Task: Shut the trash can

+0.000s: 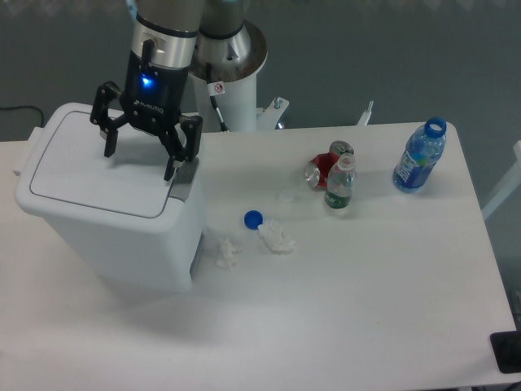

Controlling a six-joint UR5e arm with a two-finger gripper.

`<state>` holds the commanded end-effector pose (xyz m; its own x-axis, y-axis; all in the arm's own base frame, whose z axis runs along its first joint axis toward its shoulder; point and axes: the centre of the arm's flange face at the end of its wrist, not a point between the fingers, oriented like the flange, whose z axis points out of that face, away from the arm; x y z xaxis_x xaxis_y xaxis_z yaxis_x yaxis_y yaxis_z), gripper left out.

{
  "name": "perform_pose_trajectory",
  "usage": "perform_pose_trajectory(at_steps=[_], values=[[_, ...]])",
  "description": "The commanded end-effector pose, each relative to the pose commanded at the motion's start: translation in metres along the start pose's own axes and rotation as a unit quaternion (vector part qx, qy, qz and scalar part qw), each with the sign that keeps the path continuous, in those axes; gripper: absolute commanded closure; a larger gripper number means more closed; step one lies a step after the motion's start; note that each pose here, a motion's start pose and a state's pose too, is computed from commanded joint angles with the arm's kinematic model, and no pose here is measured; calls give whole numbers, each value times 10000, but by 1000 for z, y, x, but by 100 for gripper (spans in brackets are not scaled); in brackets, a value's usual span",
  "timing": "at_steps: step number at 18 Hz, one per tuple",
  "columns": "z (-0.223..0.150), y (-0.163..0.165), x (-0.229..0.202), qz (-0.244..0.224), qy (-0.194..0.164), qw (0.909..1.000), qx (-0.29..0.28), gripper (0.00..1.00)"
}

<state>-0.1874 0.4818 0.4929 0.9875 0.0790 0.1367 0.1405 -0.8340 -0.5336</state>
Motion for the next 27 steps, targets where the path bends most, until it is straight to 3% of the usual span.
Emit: perform_pose_trajectory(at_steps=[27], values=[[3, 1, -2, 42, 10, 10000, -23, 0]])
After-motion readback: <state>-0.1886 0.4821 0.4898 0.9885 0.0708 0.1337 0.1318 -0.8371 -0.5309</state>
